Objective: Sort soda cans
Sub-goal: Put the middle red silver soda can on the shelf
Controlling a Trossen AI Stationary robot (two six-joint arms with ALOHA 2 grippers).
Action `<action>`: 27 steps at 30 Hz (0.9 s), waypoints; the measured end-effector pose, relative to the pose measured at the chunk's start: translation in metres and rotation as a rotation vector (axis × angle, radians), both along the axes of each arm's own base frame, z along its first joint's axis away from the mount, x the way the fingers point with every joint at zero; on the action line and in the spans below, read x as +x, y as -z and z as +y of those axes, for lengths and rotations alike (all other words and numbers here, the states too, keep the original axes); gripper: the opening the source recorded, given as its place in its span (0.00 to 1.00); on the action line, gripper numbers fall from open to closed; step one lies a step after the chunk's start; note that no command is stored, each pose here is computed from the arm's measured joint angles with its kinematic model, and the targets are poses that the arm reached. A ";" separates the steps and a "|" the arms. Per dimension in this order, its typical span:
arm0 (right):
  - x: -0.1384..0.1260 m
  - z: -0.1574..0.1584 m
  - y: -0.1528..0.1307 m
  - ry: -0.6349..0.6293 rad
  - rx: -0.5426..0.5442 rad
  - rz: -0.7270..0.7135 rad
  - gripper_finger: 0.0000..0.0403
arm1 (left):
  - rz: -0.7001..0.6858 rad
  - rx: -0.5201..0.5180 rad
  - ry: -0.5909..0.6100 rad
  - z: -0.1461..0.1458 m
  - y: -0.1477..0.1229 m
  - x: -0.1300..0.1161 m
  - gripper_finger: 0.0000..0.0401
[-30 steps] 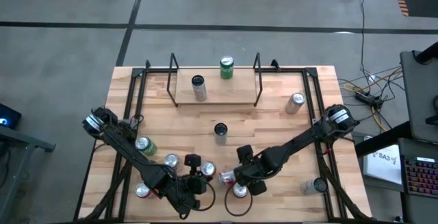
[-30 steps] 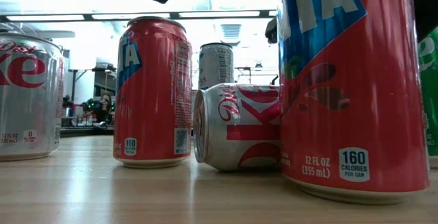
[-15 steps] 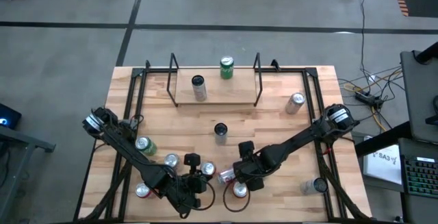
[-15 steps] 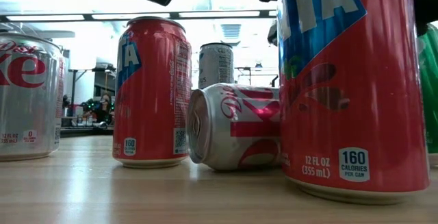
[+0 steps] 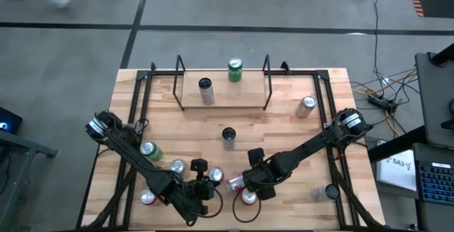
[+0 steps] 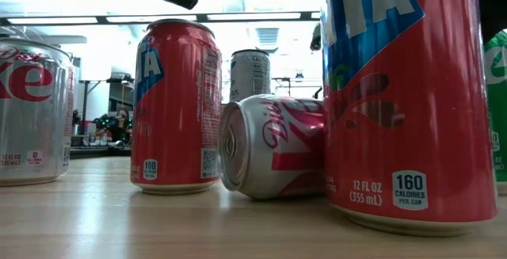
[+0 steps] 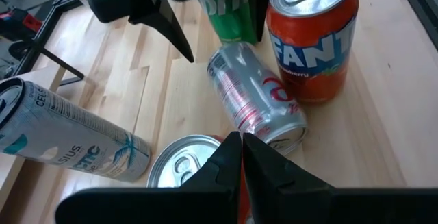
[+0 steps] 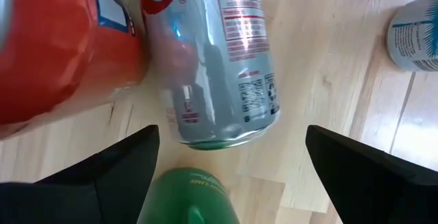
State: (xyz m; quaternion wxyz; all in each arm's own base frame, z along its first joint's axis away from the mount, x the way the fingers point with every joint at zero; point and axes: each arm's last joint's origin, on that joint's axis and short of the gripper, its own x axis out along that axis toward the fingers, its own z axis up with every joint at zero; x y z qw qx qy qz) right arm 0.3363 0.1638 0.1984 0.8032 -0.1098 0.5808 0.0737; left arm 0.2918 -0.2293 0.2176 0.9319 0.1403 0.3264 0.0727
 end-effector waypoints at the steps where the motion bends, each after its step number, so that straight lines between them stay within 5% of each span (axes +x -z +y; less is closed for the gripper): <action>1: 0.000 0.000 0.000 -0.006 -0.002 0.000 0.88 | 0.002 0.001 0.000 0.000 0.001 0.000 0.00; 15: 0.008 0.004 -0.011 -0.063 -0.001 -0.062 0.88 | -0.001 -0.003 0.003 -0.001 0.005 -0.003 0.00; 27: 0.019 0.007 0.017 -0.089 -0.064 -0.015 0.88 | -0.017 0.012 0.001 -0.004 0.005 -0.006 0.00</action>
